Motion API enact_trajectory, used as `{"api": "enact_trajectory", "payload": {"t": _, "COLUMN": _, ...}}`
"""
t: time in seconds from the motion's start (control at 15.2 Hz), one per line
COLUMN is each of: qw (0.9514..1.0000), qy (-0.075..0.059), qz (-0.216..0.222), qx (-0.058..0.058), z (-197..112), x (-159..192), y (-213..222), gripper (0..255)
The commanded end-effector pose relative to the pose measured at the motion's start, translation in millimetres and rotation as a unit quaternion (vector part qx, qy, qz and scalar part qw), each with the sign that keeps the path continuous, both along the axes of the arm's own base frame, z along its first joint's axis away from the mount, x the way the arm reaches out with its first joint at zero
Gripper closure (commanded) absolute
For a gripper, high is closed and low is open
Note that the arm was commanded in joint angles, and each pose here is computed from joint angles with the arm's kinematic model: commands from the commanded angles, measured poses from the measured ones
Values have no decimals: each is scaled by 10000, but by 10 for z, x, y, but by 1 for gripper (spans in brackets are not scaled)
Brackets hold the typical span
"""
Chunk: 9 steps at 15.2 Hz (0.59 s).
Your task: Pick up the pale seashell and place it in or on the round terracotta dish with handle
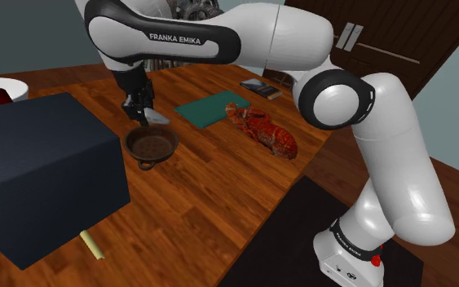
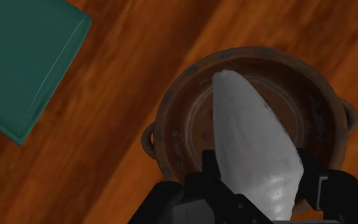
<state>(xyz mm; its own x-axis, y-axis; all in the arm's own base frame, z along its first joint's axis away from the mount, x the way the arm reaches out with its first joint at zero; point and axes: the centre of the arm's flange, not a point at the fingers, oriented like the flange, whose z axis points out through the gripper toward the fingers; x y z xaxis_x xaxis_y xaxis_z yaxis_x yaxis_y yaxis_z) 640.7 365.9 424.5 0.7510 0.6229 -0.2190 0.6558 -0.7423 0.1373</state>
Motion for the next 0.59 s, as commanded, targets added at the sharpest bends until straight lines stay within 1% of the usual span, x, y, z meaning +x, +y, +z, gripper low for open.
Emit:
{"api": "enact_trajectory", "payload": {"t": 0.0, "qw": 10000, "qy": -4, "qz": -5, "qx": 0, "z": -97, "x": 13, "y": 32, "gripper": 255}}
{"api": "enact_trajectory", "payload": {"t": 0.53, "qw": 10000, "qy": -4, "qz": -6, "qx": 0, "z": -519, "x": 13, "y": 32, "gripper": 255}}
